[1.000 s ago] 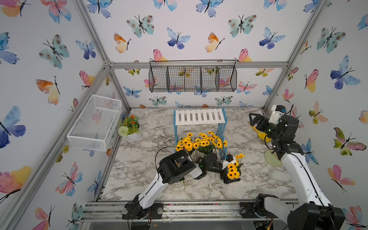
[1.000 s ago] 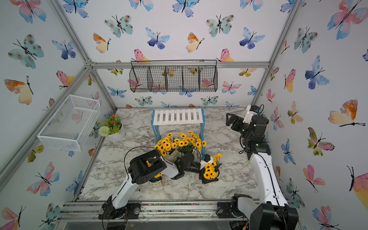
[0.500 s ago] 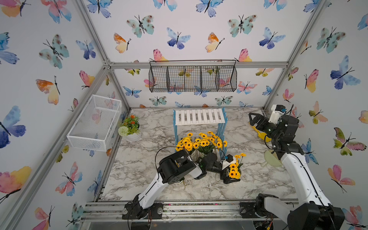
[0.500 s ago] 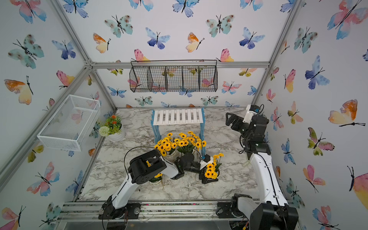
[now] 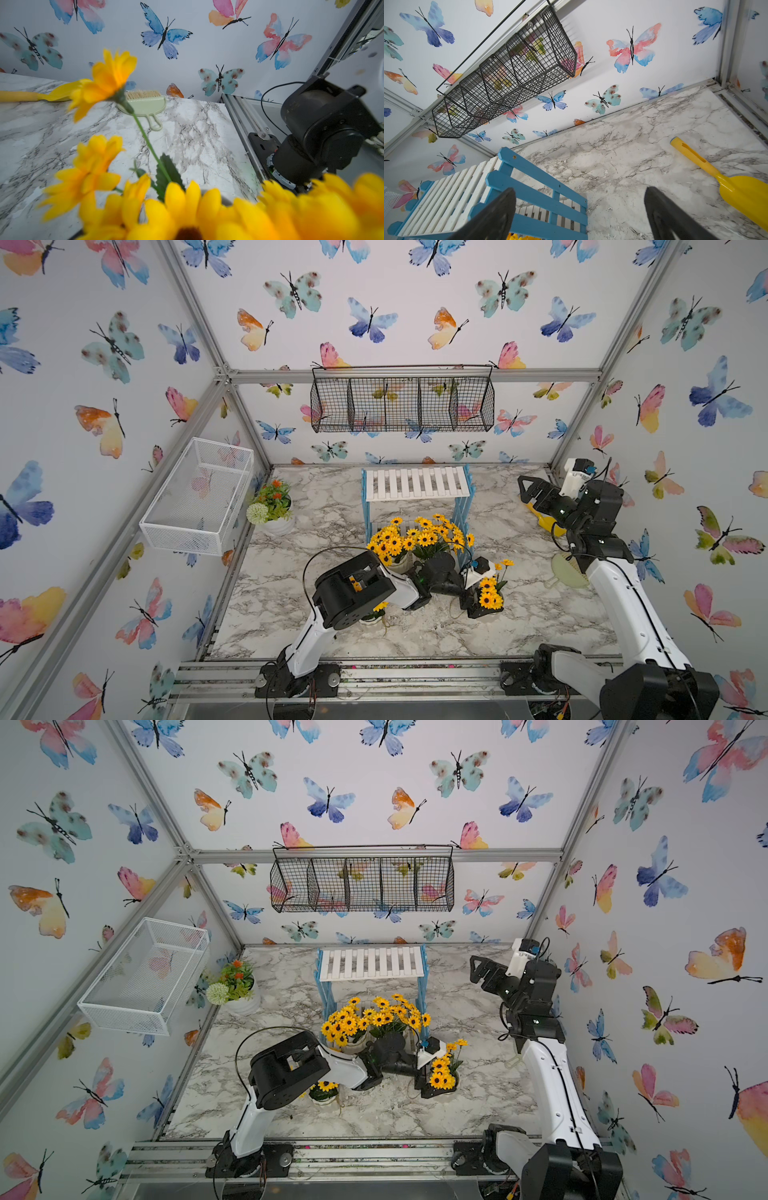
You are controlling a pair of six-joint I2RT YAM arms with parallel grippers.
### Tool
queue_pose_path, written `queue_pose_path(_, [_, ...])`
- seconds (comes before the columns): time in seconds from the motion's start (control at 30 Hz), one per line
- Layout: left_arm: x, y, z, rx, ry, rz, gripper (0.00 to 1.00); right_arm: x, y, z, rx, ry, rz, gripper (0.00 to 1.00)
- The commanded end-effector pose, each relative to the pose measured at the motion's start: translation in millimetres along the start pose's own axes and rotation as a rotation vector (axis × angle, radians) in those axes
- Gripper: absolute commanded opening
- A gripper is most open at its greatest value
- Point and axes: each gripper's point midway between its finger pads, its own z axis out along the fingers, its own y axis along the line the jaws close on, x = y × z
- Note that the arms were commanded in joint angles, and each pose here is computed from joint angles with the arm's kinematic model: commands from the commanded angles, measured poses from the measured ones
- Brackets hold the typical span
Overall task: Take the sunflower pots off the shelves
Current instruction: Place the sunflower pot at the center of the board.
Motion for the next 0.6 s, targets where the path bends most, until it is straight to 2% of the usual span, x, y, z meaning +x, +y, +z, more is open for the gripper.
queue_pose_path(0.0, [-13.2,4.6,-8.6,-0.047,-0.007,0.031,0.98,-2.5,3.7,-2.5,-0.018,-0.004,-0.015,0.99])
queue_pose_path(0.23, [-30.8,0.3,-17.4,-0.066,-0.023,0.068,0.98,-3.3,5.1,-3.0,-0.022,-0.005,-0.025,0.99])
queue_pose_path(0.43, [-82.2,-3.3,-28.7,-0.109,-0.057,0.171,0.98,-3.6,4.8,-1.3,-0.021,0.003,-0.021,0.99])
queue_pose_path(0.57, [-121.5,3.2,-40.8,-0.202,-0.072,0.215,0.98,-3.4,6.8,0.3,-0.034,0.014,-0.019,0.99])
